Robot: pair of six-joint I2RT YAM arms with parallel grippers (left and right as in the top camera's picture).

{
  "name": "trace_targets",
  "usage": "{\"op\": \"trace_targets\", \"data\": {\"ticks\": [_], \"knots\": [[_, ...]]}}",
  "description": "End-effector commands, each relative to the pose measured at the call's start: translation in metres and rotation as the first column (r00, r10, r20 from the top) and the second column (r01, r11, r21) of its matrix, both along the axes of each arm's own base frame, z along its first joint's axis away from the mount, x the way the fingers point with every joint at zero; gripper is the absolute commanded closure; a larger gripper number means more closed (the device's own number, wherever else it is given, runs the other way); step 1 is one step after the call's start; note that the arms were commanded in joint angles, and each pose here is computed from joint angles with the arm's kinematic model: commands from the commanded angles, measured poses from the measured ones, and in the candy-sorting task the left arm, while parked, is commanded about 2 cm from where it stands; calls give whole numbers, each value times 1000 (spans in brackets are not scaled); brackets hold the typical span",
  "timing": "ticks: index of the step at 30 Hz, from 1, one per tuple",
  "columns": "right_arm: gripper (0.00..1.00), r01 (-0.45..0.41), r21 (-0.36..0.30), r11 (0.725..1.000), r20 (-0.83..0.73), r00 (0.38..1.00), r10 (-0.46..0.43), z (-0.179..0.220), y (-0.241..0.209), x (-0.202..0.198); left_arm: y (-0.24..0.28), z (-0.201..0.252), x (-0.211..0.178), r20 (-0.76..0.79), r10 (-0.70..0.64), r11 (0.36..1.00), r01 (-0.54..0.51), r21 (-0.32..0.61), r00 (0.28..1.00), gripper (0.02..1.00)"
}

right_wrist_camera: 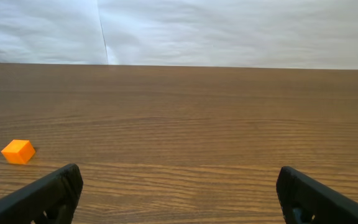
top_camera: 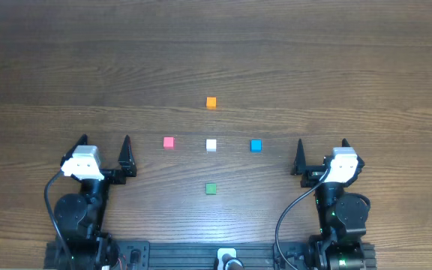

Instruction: Stack Cubes

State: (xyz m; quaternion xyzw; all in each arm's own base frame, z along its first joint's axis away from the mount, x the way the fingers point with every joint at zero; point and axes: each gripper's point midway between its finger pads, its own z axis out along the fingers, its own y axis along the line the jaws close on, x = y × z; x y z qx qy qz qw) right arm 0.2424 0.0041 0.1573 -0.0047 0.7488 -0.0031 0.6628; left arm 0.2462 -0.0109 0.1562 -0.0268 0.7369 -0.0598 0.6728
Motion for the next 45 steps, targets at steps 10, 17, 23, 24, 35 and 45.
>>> {"op": "trace_targets", "data": {"ticks": [10, 17, 23, 24, 35, 45], "knots": [[9, 3, -3, 1000, 2, 1000, -3, -2, -1, 0, 1, -4, 0, -7, -1, 1000, 1, 17, 1000, 18], [9, 3, -3, 1000, 2, 1000, -3, -2, -1, 0, -3, -4, 0, -8, -17, 1000, 17, 1, 1000, 20], [7, 3, -3, 1000, 2, 1000, -3, -2, -1, 0, -22, 5, 2, -58, -99, 995, 98, -33, 993, 20], [7, 3, -3, 1000, 2, 1000, -3, -2, -1, 0, -27, 10, 3, -77, -125, 992, 122, -39, 989, 20], [9, 3, -3, 1000, 2, 1000, -3, -2, -1, 0, -94, 44, 40, -634, -289, 957, 206, -204, 718, 20], [9, 3, -3, 1000, 2, 1000, -3, -2, -1, 0, -136, -41, 57, -910, -166, 986, 81, -146, 380, 27]]}}
